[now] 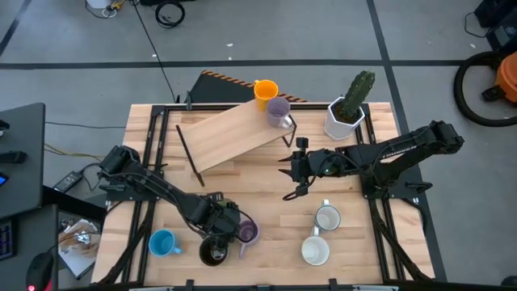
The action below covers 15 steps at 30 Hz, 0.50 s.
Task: Place coffee mugs
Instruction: Put the green mug on the shelf
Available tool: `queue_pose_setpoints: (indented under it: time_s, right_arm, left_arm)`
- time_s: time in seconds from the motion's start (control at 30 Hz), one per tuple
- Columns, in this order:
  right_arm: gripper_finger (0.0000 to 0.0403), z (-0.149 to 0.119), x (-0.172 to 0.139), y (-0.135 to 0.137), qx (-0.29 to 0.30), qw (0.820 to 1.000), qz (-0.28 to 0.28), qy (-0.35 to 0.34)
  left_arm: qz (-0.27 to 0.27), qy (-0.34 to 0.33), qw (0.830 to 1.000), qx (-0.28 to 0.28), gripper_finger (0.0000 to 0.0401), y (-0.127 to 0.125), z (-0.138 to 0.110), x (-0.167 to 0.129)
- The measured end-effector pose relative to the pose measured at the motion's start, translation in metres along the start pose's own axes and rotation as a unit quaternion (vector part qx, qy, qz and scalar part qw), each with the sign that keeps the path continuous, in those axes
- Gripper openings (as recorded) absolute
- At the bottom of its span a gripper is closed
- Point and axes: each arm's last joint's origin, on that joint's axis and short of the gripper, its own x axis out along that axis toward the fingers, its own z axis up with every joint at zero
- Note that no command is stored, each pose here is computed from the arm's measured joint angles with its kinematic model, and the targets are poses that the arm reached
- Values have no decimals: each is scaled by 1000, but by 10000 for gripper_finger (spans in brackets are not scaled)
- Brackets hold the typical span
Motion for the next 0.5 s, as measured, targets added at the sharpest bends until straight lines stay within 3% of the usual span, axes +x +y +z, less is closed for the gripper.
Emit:
queue_pose_setpoints:
  time_s: [0.1, 0.3, 0.5]
  right_arm:
    - [136, 0, 0, 0, 2, 1000, 0, 0]
    - [136, 0, 0, 0, 8, 1000, 8, -2]
    - [136, 0, 0, 0, 9, 1000, 9, -2]
  left_arm:
    - [-1, 4, 1000, 9, 22, 0, 0, 0]
    - [-10, 7, 1000, 11, 20, 0, -1, -2]
    - [-22, -16, 999, -37, 20, 16, 7, -24]
